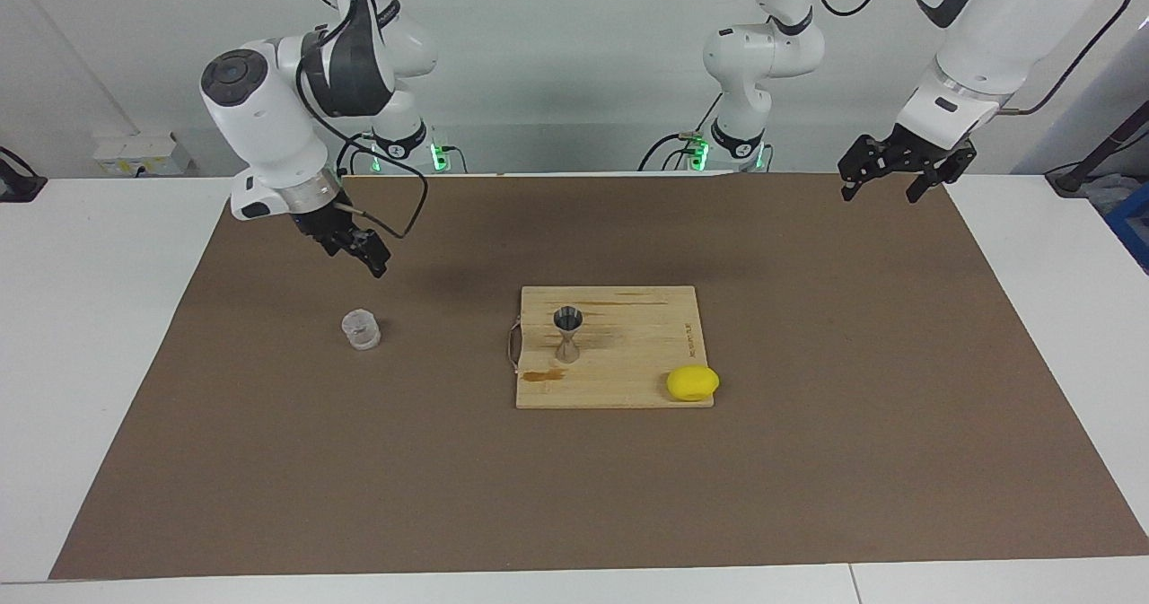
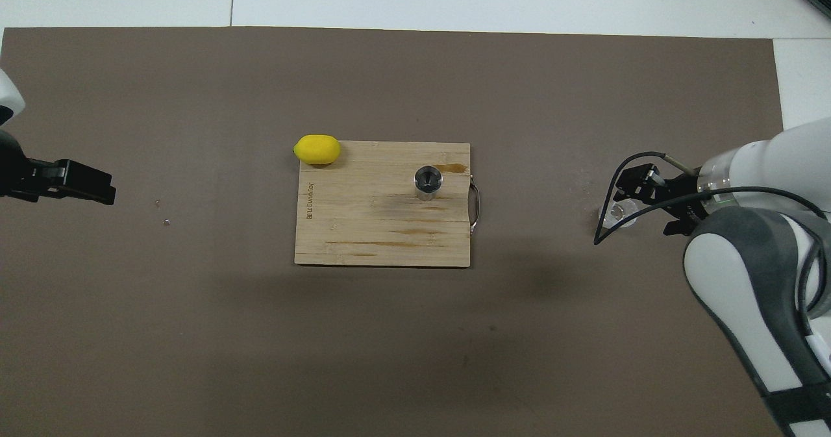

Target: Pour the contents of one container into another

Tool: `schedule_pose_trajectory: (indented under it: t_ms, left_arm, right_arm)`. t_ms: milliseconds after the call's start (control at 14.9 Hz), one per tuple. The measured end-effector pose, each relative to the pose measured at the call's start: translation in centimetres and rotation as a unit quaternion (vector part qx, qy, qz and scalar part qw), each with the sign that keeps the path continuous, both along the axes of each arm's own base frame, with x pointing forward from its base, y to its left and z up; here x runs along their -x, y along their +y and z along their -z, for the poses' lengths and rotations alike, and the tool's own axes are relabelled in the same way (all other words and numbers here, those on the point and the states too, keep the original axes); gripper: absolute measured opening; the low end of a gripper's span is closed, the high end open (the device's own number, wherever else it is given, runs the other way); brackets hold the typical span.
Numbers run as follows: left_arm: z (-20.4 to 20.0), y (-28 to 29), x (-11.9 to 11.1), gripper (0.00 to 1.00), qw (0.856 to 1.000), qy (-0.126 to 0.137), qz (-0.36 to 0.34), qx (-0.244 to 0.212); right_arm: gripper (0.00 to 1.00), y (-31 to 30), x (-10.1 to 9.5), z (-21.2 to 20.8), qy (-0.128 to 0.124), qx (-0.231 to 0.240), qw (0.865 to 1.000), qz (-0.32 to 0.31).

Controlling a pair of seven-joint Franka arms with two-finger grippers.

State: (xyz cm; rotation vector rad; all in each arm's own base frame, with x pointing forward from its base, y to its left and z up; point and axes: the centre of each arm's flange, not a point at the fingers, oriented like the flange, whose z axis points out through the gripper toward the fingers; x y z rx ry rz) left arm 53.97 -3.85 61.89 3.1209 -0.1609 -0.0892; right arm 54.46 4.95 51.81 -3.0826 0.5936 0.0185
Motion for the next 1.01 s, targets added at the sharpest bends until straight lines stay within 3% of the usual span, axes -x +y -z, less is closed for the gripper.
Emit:
schedule_pose_trajectory:
  t_ms: [269, 471, 1009]
  left_arm:
    - [0.0, 0.0, 0.0, 1.00, 1.000, 0.000, 0.000, 0.000]
    - [0.0, 0.0, 0.0, 1.00, 1.000, 0.000, 0.000, 0.000]
    - [0.0, 0.0, 0.0, 1.00, 1.000, 0.000, 0.000, 0.000]
  right_arm:
    - [1.00, -1.2, -1.0, -5.5, -0.040, -0.001, 0.998, -0.046]
    - [1.00, -2.2, -1.1, -7.9, -0.052, 0.000, 0.997, -0.057]
    - [1.00, -3.5, 0.3, -11.0, -0.010, 0.000, 0.997, -0.082]
